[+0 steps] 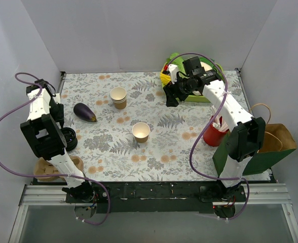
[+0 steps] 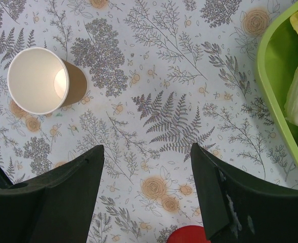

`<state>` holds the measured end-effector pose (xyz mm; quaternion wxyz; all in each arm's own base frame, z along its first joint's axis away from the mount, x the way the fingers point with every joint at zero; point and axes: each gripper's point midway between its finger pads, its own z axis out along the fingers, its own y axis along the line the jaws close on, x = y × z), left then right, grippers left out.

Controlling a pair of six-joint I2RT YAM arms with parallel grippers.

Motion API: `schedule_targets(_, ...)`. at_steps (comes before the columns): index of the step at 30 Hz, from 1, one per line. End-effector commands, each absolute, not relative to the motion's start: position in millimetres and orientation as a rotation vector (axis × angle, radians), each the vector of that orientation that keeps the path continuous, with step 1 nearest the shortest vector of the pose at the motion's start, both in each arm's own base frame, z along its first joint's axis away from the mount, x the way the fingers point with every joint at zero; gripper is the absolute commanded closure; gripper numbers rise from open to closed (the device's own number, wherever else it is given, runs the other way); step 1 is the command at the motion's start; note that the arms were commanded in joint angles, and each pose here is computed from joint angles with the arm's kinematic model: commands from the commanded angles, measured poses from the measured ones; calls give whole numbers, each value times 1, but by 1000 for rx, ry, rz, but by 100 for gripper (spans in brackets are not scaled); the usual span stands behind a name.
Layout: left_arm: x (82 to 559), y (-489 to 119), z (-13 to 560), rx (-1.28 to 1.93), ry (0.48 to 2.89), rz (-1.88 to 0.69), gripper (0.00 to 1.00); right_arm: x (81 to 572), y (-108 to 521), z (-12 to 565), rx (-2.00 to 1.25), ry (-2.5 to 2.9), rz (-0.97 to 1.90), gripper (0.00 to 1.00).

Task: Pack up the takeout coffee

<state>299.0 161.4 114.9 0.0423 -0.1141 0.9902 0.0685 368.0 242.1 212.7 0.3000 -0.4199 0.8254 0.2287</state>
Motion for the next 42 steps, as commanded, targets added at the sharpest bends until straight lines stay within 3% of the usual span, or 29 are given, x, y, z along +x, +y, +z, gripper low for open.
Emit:
schedule_targets(1, 300, 169, 131, -373, 2976, 269, 63, 366, 246, 233, -1113, 2124, 616, 24)
schedule_targets(23, 286, 163, 132, -372, 3035, 252, 68, 365, 245, 230, -1109, 2130, 618, 24)
schedule_targets(32, 280, 161, 125, -359, 3065, 245, 65, 363, 245, 228, -1107, 2135, 622, 24)
schedule_targets(42, 283, 164, 128, -362, 3049, 260, 74, 363, 244, 229, -1101, 2138, 620, 24)
